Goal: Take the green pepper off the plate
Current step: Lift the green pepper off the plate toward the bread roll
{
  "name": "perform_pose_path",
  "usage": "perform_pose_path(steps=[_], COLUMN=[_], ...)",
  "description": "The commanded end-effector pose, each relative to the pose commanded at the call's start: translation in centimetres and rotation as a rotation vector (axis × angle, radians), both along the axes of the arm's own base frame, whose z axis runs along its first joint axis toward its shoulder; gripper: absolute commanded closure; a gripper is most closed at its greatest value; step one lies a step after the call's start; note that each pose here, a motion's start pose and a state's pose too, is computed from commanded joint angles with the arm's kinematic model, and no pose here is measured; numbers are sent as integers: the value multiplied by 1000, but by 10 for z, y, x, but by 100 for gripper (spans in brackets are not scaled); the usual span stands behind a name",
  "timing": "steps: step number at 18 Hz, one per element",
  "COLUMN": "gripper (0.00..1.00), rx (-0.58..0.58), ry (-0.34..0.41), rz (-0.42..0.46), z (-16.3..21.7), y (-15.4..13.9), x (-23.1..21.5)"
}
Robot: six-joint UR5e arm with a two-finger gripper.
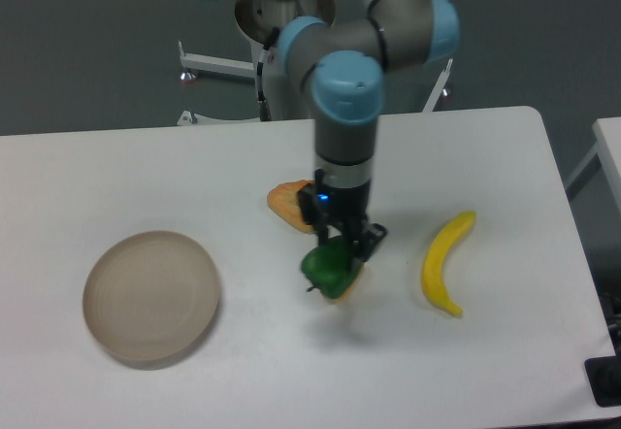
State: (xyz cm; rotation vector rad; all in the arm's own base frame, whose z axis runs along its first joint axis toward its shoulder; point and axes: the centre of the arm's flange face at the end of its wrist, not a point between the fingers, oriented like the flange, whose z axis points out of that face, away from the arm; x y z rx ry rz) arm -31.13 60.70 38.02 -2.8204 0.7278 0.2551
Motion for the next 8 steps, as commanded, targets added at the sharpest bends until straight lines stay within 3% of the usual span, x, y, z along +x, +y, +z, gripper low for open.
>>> perform_pose_path(steps=[8], gripper=[72], rx=[-10], ry=[20], rz=[0], z=[-2], y=[5], x=[-8])
